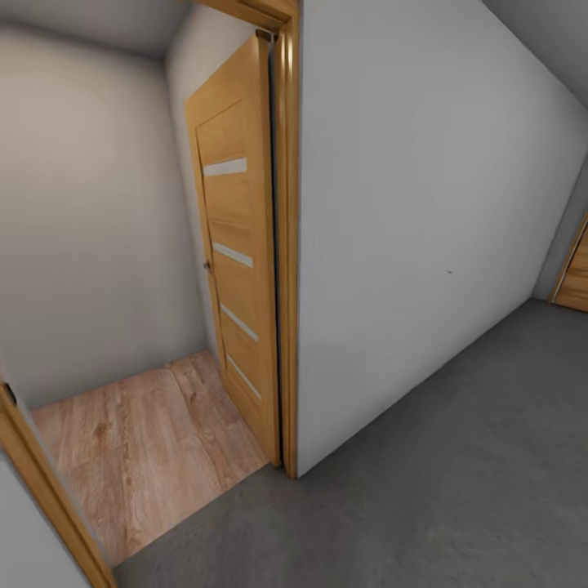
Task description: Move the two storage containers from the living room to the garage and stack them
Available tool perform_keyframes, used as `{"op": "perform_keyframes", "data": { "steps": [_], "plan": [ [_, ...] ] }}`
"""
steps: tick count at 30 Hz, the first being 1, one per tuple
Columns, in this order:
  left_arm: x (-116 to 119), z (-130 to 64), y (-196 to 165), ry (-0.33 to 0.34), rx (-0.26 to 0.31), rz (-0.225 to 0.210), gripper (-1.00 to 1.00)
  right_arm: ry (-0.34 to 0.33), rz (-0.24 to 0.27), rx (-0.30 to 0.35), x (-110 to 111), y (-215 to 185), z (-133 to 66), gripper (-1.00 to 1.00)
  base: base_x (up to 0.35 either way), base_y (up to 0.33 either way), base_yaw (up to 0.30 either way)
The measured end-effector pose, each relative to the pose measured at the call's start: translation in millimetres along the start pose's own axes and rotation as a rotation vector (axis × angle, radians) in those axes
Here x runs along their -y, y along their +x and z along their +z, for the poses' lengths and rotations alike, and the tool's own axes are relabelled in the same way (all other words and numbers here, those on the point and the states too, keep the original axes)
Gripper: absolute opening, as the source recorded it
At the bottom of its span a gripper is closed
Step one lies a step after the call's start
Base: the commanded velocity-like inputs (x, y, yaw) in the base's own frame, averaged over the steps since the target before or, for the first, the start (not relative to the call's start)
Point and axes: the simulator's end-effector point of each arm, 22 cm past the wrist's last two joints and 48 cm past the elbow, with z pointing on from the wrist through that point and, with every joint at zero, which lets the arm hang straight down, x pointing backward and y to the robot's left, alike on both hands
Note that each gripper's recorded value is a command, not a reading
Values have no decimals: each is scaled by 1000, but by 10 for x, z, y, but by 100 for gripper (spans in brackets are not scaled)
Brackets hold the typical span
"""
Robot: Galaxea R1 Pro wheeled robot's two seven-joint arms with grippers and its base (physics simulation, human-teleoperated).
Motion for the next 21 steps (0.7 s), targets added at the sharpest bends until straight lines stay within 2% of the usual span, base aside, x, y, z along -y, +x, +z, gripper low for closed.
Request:
{"op": "perform_keyframes", "data": {
  "steps": [8,21],
  "plan": [
    [-1,0,-2,0,0,-1,100,0,0,0,0,0,0,100,322,0,9],
    [-10,0,-4,-1,2,0,100,0,0,1,0,-4,0,100,322,0,250]
  ]
}}
